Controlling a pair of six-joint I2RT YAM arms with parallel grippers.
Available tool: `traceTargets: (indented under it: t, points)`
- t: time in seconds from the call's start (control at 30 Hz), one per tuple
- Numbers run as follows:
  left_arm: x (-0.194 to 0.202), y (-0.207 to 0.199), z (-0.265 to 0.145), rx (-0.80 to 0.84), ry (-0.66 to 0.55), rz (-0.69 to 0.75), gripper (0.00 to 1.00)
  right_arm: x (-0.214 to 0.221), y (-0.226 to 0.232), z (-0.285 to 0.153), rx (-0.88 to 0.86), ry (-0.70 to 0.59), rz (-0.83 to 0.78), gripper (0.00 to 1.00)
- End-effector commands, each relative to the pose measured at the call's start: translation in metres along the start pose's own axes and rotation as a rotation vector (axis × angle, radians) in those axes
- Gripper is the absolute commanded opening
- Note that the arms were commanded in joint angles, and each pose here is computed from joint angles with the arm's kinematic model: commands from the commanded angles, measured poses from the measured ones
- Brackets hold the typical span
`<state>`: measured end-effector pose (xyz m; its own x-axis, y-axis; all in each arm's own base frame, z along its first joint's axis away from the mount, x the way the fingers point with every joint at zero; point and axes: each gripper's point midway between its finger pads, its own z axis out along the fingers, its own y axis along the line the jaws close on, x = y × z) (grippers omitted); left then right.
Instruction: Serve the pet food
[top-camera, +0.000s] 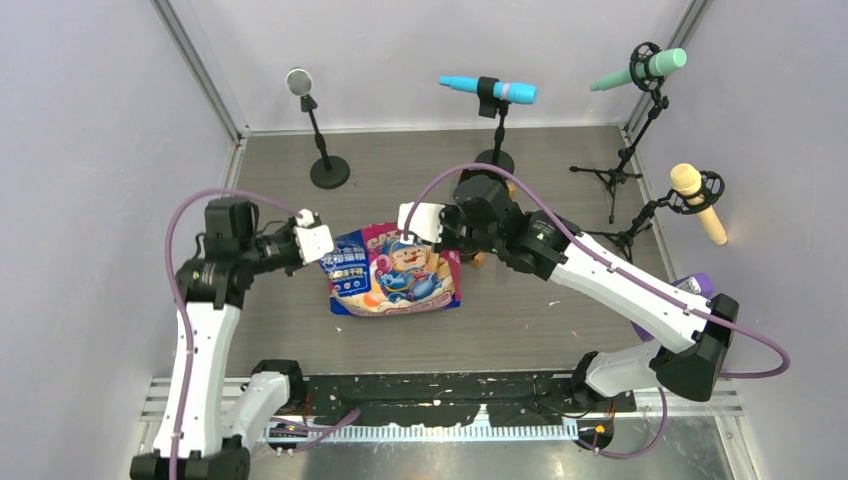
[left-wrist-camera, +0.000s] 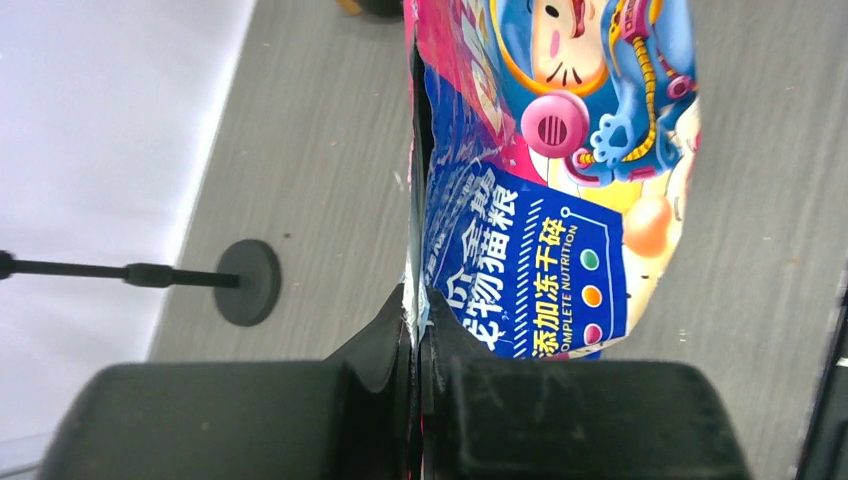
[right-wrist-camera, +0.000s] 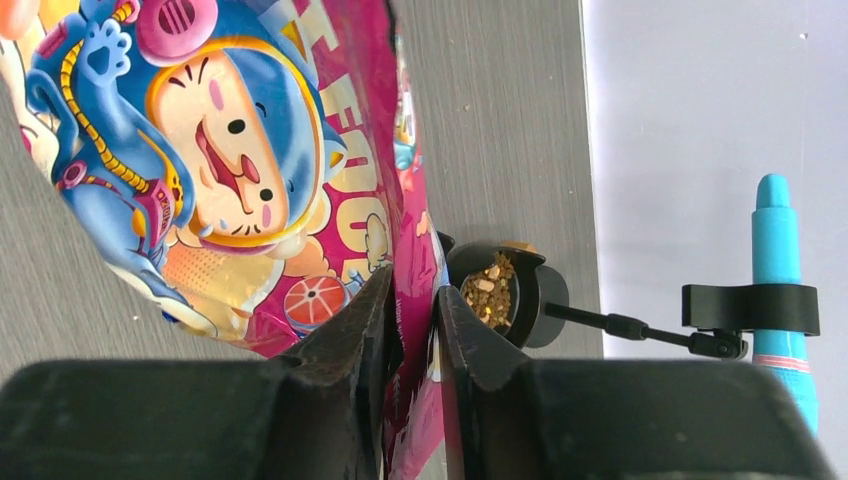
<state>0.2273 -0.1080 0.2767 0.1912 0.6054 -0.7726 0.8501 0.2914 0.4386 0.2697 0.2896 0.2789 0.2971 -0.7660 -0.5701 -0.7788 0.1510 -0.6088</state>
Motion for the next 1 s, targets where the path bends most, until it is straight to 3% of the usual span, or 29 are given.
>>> traceTargets:
  t: [0.0,0.13,0.33,0.47,0.53,0.57,0.63,0.7,0.8,0.97]
  points:
    - [0.018,0.004,0.0,-0.126,0.023,0.063,0.0,0.013,-0.027,0.001,0.124,0.012,0.061,0.05]
    - [0.023,0.011,-0.009,-0.21,0.059,0.084,0.0,0.011,-0.038,-0.003,0.162,-0.007,0.113,0.05]
    - [0.024,0.035,-0.02,-0.419,0.059,-0.034,0.0,0.0,-0.037,-0.008,0.147,-0.065,0.145,0.05]
    - [0.011,0.03,-0.015,-0.373,0.001,-0.039,0.0,-0.033,-0.028,-0.012,0.036,-0.193,0.184,0.05]
    - [0.007,0.023,-0.01,-0.315,-0.025,-0.021,0.0,-0.056,-0.021,-0.014,-0.054,-0.264,0.195,0.17]
    - [0.004,0.018,-0.006,-0.28,-0.045,-0.008,0.0,-0.07,-0.019,-0.014,-0.102,-0.303,0.198,0.33]
    - [0.003,0.009,-0.002,-0.235,-0.066,0.007,0.0,-0.088,-0.013,-0.012,-0.178,-0.352,0.205,0.51]
    - [0.002,0.005,0.001,-0.213,-0.081,0.019,0.0,-0.102,-0.007,-0.005,-0.224,-0.384,0.194,0.6]
    - [0.002,0.004,0.002,-0.203,-0.084,0.018,0.0,-0.12,-0.002,0.009,-0.268,-0.437,0.17,0.66]
    - [-0.002,0.007,0.001,-0.207,-0.09,0.015,0.0,-0.144,0.003,0.031,-0.301,-0.489,0.159,0.68]
